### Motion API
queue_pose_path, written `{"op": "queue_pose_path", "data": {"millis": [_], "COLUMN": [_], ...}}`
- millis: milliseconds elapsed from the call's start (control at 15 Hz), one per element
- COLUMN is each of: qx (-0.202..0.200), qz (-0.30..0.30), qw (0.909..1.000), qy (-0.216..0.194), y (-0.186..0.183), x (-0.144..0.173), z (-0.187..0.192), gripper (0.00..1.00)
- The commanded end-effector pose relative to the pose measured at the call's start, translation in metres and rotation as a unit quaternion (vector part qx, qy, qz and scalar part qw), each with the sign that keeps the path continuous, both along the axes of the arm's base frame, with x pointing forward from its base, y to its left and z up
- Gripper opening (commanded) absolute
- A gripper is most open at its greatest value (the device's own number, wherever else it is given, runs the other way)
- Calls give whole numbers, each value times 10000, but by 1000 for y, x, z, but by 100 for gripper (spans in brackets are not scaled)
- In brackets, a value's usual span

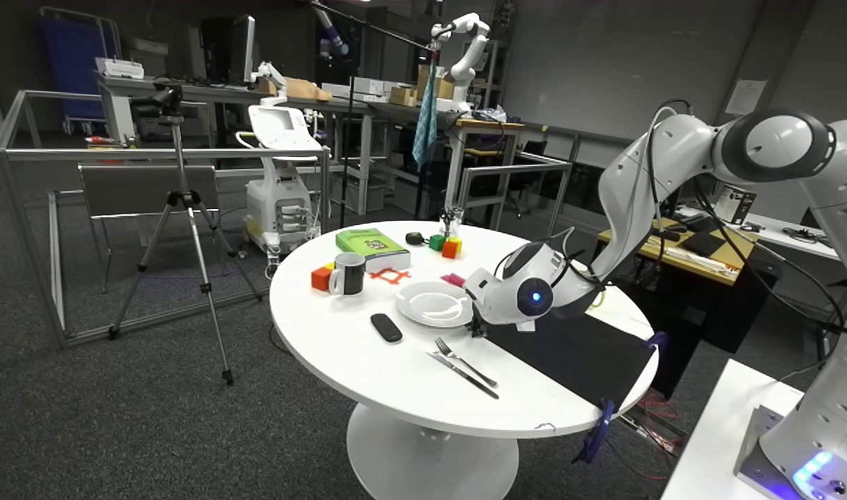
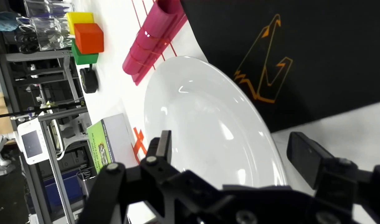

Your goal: Move the plate to the left

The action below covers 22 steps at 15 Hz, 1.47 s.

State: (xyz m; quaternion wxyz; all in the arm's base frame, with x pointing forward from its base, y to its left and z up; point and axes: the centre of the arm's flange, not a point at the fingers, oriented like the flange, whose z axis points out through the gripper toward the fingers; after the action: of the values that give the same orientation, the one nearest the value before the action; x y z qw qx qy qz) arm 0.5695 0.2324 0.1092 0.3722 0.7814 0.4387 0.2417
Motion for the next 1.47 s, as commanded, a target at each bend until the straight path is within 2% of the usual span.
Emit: {"op": "queue_pose_path", "data": {"millis": [0, 467, 933, 1133, 1400], "qx": [152, 528, 1110, 1561, 2291], "qz": [7, -162, -814, -1259, -1866], "qw": [9997, 9980, 9898, 9787, 9540], "qy": [169, 312, 375, 439, 515], "y": [-4, -4, -3, -4, -11], "x": [3, -4, -24, -39, -61], "z": [12, 31, 77, 101, 135], "gripper": [100, 100, 100, 100, 100]}}
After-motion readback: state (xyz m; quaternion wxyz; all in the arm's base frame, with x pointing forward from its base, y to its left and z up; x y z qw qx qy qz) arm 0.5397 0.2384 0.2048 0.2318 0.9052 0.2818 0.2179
